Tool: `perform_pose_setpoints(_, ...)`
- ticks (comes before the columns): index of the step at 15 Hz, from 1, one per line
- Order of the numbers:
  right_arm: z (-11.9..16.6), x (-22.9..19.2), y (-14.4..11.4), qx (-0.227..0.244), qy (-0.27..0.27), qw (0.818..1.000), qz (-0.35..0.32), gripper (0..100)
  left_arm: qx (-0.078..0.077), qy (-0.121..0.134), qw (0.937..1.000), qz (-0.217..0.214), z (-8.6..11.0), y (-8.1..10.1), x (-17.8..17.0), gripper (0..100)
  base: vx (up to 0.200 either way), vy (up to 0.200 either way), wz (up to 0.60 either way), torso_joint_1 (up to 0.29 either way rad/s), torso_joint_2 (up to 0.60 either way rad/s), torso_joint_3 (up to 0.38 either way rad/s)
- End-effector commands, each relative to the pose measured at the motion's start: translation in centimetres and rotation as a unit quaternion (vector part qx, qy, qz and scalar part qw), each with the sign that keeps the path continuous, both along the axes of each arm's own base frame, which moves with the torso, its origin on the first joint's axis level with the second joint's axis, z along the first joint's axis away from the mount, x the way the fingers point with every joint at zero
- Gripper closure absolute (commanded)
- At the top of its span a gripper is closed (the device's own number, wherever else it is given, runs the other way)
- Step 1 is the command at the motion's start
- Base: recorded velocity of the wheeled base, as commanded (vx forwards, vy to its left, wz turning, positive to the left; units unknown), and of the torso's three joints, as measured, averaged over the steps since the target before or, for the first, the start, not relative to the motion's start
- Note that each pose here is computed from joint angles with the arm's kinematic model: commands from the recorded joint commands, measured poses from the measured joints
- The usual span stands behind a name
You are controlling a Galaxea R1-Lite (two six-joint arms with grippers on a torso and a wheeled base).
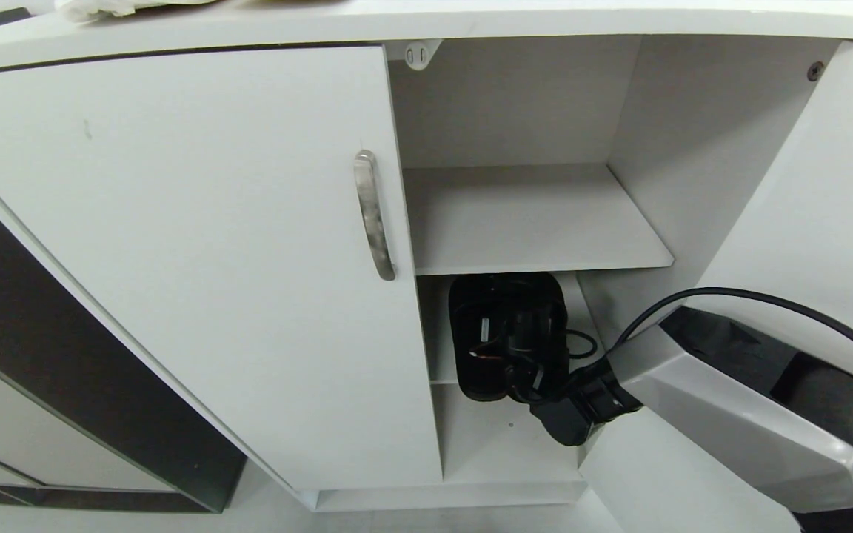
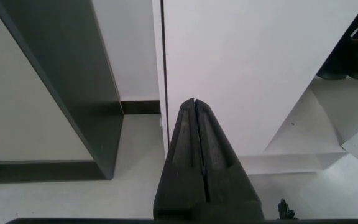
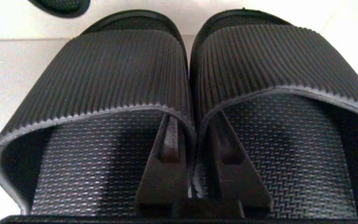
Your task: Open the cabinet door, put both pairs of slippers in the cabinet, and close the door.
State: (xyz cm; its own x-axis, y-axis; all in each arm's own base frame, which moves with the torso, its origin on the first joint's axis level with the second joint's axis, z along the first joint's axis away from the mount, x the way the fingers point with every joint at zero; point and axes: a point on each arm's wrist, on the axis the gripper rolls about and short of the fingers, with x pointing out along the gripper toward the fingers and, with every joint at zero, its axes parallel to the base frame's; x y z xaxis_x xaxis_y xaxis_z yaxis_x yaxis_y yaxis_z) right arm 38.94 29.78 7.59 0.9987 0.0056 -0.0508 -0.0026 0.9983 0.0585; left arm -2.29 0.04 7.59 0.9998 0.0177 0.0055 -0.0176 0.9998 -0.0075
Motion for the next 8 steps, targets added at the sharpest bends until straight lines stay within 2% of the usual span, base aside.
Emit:
perform_pose_setpoints(1,-0.6,0.7,-0.1,-0.001,0.002,1.000,-0.005,100,0.000,0.000,1.0000,0.000,0.0,0.0,0.0,100,0.000,0.000,0.00,0.000,0.00,0.000)
perform_pose_setpoints(8,-1.5,1.7,-0.1,0.000,0.000,1.000,-0.011,100,0.000,0.000,1.0000,0.000,0.0,0.0,0.0,100,0.000,0.000,0.00,0.000,0.00,0.000)
